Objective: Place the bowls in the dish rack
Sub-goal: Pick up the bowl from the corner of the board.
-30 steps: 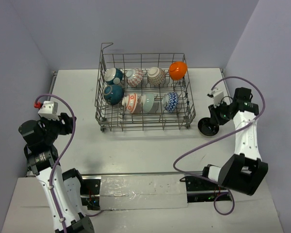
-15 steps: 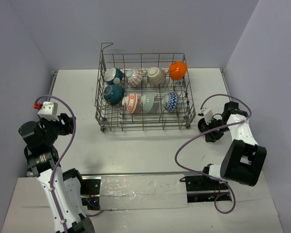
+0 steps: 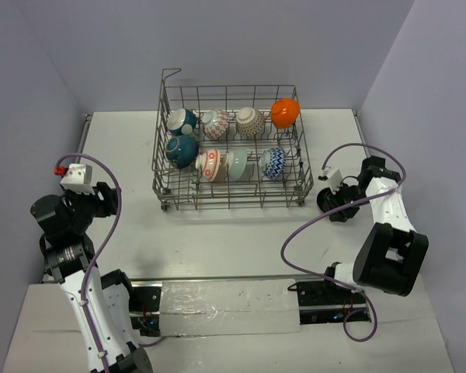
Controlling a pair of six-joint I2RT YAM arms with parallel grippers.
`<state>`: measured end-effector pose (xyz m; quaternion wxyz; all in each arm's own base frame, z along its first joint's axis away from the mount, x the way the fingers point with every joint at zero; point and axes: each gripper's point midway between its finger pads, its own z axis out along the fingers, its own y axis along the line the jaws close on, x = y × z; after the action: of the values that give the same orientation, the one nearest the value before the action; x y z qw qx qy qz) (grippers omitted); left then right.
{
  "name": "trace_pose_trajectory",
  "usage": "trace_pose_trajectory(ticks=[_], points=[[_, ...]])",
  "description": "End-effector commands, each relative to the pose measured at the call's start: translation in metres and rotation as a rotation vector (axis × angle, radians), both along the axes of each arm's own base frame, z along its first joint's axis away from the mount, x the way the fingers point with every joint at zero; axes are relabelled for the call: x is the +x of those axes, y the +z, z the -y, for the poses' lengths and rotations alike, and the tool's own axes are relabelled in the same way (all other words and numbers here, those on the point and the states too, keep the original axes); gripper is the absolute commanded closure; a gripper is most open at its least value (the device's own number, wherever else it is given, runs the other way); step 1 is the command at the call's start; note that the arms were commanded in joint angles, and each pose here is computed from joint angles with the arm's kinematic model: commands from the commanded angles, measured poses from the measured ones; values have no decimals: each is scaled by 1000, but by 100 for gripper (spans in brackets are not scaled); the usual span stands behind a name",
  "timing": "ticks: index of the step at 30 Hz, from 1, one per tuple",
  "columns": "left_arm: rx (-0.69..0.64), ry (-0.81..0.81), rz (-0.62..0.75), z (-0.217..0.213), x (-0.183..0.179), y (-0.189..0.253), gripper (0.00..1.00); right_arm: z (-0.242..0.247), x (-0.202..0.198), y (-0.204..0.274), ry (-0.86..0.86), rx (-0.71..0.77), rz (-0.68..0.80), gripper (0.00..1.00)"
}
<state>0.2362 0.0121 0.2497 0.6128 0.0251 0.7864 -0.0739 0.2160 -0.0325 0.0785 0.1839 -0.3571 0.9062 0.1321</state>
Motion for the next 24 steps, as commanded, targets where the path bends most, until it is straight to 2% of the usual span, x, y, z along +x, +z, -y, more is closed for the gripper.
trace_pose_trajectory(ticks=[1, 24], points=[[3, 9, 22, -2, 1, 5, 34, -6, 7, 30, 39, 17, 91, 62], [5, 10, 23, -3, 1, 5, 34, 7, 31, 6, -3, 12, 41, 61]])
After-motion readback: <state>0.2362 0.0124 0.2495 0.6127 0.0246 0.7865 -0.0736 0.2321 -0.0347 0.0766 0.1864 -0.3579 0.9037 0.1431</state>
